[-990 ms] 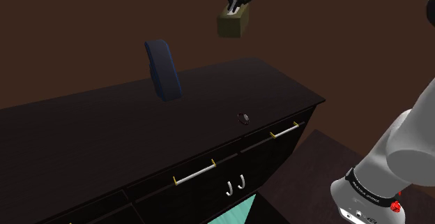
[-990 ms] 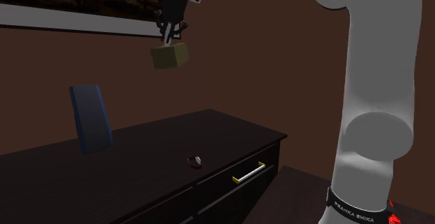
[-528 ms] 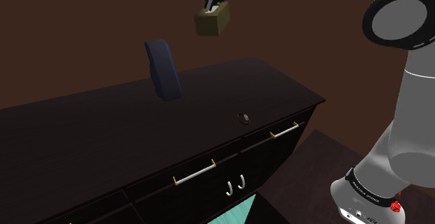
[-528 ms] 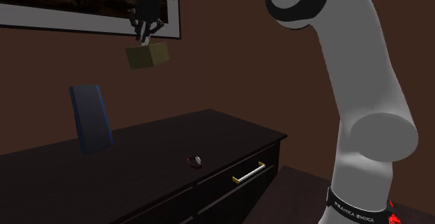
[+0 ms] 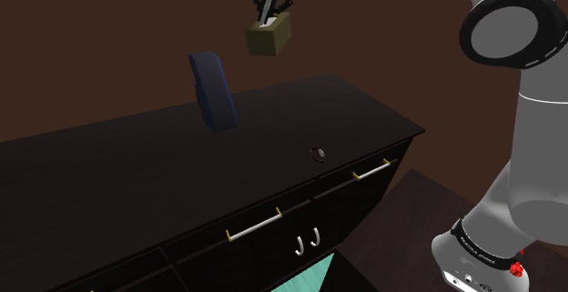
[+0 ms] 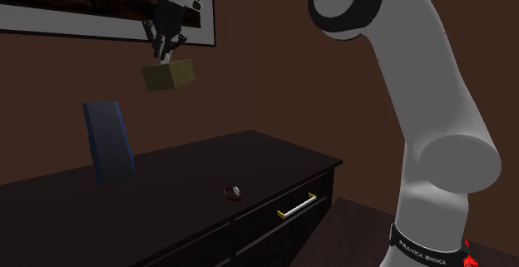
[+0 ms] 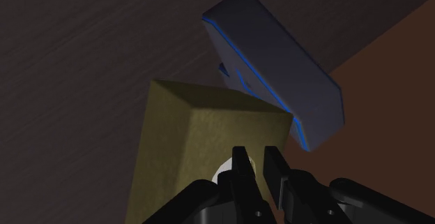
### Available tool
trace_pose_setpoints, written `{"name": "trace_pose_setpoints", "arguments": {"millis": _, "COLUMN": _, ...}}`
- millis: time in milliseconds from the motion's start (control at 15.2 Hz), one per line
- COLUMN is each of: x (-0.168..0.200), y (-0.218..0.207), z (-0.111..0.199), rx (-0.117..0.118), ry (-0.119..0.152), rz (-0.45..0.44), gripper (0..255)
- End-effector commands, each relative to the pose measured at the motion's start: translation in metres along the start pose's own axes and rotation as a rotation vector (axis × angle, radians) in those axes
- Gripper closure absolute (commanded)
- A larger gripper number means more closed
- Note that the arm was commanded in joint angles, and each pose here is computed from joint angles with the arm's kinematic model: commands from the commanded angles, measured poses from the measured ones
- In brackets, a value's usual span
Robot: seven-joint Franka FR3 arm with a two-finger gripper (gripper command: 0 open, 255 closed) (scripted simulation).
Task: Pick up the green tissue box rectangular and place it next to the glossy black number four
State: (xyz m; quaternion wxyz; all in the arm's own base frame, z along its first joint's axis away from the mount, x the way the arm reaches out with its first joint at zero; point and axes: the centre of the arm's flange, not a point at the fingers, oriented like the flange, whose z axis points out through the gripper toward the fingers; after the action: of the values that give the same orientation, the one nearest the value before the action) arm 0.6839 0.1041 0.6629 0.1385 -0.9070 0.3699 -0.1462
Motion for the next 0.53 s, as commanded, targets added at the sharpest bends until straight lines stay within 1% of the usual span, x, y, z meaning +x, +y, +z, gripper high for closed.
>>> {"name": "trace_pose_setpoints", "arguments": {"millis": 0, "x": -0.002, "y": 0.005, "z": 0.01, "rx": 0.001, "ry": 0.001, "rz": 0.0, "gripper": 255}}
{"name": "trace_pose_setpoints", "arguments": {"millis": 462, "x": -0.008, "y": 0.019, "z": 0.044, "rx": 0.001, "ry": 0.001, "rz": 0.0, "gripper": 255}}
